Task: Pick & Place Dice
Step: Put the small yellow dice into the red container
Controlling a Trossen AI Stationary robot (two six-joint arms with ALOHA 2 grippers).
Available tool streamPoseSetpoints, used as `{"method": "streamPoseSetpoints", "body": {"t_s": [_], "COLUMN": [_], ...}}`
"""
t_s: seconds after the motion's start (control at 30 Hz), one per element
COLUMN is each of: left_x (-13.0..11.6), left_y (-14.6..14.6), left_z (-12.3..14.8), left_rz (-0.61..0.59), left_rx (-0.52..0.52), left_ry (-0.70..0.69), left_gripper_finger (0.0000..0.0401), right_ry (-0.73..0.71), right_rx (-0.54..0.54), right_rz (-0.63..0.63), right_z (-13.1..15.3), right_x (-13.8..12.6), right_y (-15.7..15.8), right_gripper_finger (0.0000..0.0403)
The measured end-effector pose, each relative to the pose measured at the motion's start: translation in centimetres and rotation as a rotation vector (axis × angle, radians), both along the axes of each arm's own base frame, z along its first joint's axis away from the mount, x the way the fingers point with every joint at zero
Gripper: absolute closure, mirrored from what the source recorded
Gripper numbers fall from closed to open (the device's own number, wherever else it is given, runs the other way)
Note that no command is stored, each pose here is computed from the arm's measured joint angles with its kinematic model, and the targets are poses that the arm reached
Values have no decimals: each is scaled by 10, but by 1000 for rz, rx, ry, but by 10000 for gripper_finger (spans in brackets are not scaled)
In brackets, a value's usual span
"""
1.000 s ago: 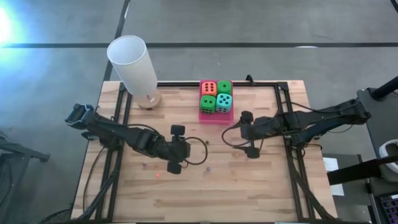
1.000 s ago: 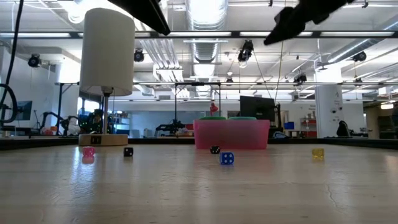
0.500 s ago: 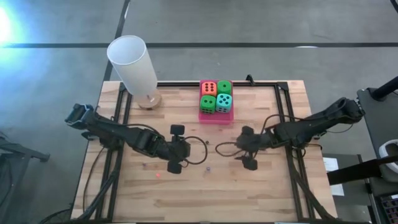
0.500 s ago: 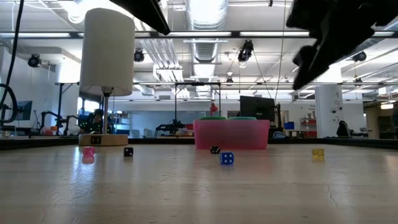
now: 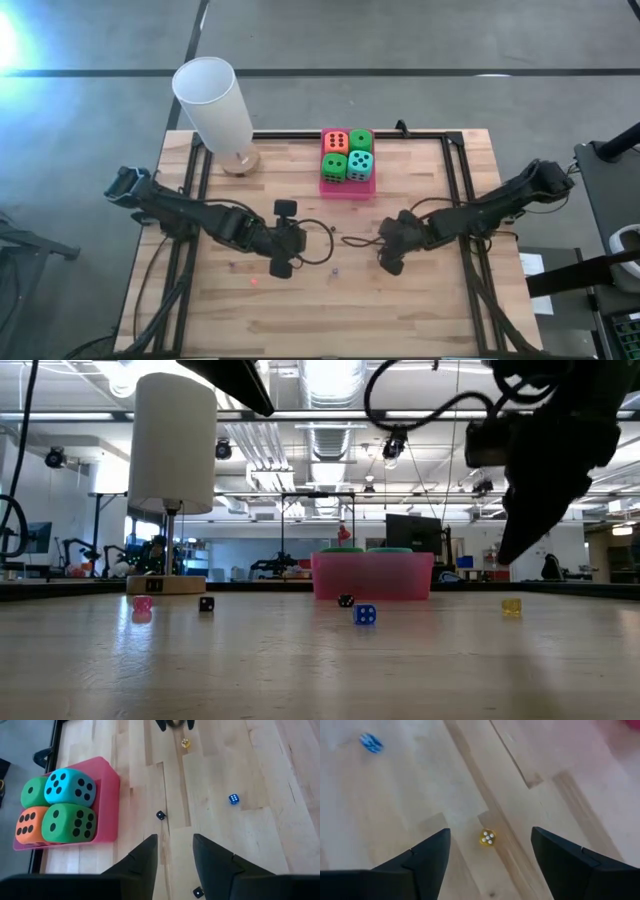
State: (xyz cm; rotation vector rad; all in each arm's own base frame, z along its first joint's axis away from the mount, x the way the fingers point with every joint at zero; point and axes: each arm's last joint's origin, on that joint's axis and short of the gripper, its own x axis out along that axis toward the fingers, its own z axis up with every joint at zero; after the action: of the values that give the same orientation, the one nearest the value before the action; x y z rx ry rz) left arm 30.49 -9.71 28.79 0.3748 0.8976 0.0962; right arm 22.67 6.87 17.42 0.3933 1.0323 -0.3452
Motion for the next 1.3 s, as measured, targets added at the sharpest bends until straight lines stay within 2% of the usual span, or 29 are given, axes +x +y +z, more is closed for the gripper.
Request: {"method": "streamPoseSetpoints", "body": {"t_s": [0.23,0.83,1.3], "left_x": [0,1,1], "left_y": [0,4,4], "left_z": [0,0,0], "left_rz": [-3,-12,-12], "left_rx": [7,24,24], "left_ry": [1,9,9], "left_gripper_finger": [271,271,270], "right_ry": [82,168,192], "right_rx": [3,-22,-35], "right_rz": [-68,-87,-88], "right_z": [-16,-38,-46], "right_x": [12,22,25], "right_y": [4,7,8], "right_gripper_finger": [146,188,272]}}
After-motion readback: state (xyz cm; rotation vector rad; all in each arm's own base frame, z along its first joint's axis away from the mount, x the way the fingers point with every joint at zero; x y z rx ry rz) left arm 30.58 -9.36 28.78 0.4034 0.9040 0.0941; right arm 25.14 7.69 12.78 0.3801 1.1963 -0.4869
